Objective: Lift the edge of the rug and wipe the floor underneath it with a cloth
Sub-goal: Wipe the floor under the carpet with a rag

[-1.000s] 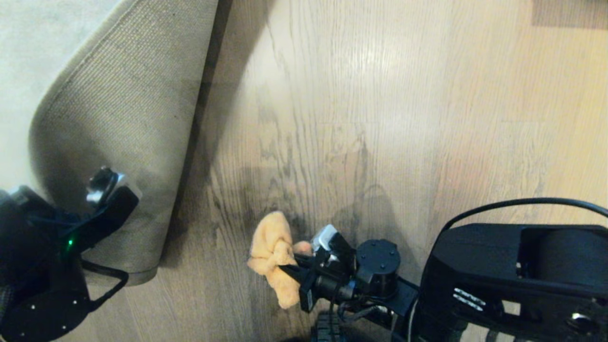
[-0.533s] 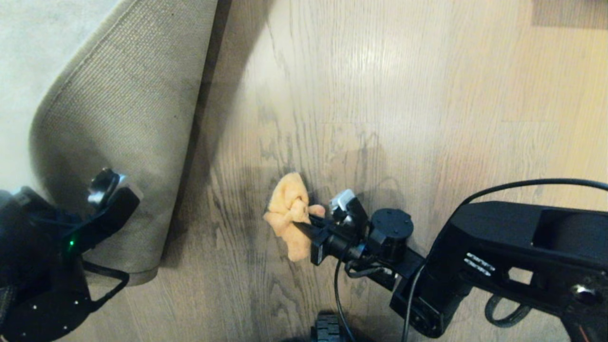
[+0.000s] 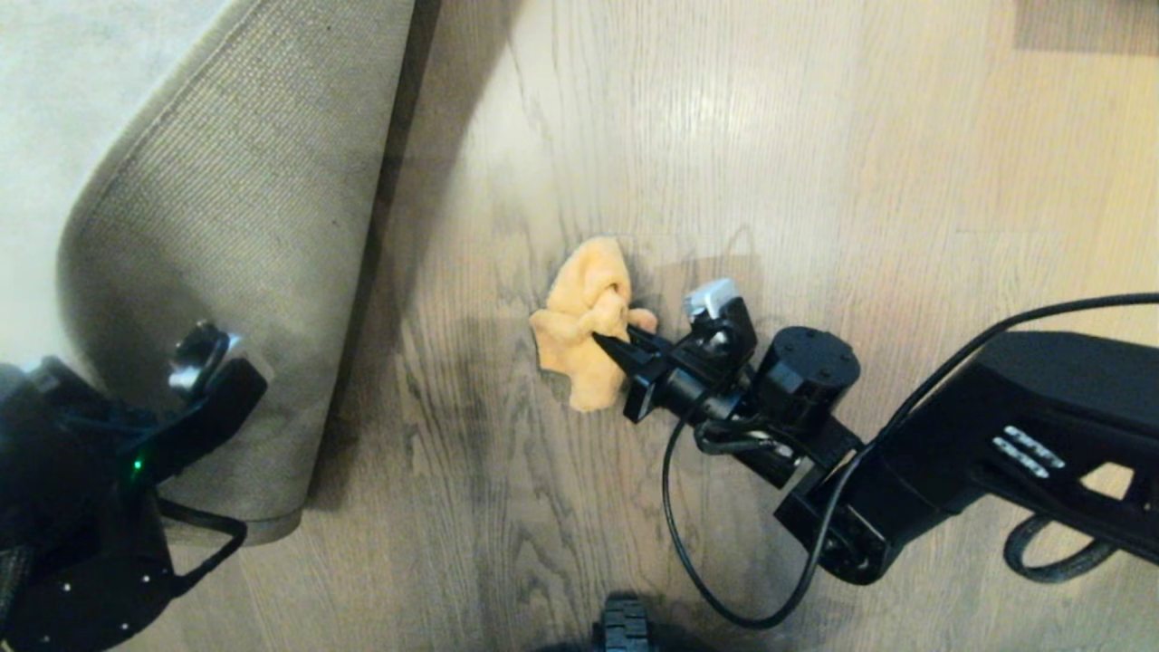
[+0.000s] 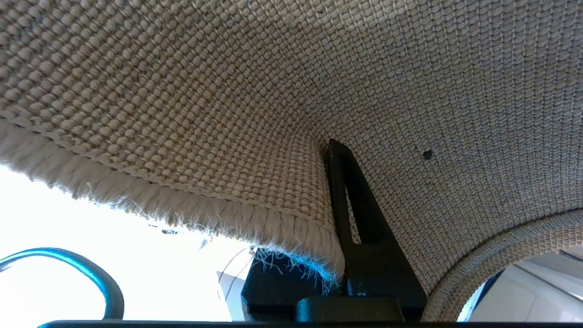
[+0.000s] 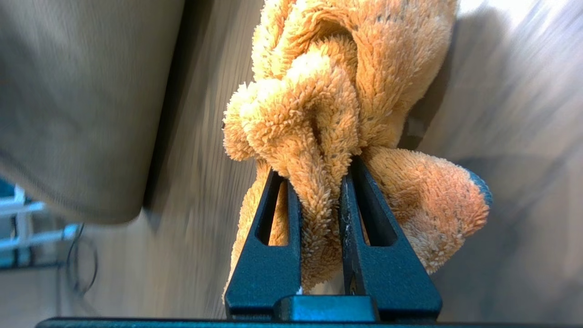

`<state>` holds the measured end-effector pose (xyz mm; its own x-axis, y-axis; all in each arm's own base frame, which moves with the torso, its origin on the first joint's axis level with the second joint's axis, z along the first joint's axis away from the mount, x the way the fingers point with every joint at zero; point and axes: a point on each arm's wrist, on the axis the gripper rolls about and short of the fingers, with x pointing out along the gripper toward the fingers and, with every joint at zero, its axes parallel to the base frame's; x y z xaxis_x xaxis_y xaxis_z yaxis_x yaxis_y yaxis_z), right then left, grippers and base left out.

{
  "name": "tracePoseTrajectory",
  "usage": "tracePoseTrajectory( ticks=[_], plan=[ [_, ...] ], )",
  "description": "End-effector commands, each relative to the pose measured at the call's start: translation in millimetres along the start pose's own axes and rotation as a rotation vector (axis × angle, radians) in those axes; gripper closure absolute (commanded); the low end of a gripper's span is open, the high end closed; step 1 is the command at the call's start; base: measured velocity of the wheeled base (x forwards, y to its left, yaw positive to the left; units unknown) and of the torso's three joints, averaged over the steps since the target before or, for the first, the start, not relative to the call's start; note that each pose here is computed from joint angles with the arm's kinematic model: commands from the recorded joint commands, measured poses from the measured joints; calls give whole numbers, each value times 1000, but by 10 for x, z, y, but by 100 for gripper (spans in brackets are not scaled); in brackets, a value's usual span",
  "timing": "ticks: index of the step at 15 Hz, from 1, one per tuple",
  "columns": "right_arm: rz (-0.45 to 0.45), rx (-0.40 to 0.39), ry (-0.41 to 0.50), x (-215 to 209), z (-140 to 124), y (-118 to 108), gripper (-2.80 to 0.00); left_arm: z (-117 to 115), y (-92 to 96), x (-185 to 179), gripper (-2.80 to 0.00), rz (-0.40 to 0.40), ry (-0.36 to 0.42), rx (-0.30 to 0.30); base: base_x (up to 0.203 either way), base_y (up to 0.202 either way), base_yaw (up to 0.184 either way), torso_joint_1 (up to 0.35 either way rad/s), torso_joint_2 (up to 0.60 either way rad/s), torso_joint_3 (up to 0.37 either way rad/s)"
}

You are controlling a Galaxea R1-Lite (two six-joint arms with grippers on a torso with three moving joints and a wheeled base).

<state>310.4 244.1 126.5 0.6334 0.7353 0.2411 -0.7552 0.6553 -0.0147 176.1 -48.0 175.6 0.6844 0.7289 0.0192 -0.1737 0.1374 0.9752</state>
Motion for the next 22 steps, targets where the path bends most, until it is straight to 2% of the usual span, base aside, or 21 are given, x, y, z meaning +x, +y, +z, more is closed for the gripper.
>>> tracePoseTrajectory(
  ticks=[1,4,9,13,15,19,22],
  plan=[
    [-8,-16,-65,-31,256,-34,0,-1,8,1,0,4,7,1,0,0,0,0,0,0],
    [-16,-26,-94,-91,448,-46,0,1,19,0,0,6,6,-5,0,0,0,0,0,0],
    [-19,-26,-89,-275,579,-7,0,3,29,2,0,8,10,-9,0,0,0,0,0,0],
    [-54,-17,-45,-527,609,28,0,3,28,1,0,8,8,-8,0,0,0,0,0,0],
    [-61,-6,8,-690,548,63,0,1,26,0,0,7,8,-7,0,0,0,0,0,0],
    [-47,51,165,-993,256,189,0,9,11,4,0,4,7,0,0,0,0,0,0,0],
    [17,100,297,-1020,-106,445,0,26,-5,9,0,2,6,5,0,0,0,0,0,0]
  ],
)
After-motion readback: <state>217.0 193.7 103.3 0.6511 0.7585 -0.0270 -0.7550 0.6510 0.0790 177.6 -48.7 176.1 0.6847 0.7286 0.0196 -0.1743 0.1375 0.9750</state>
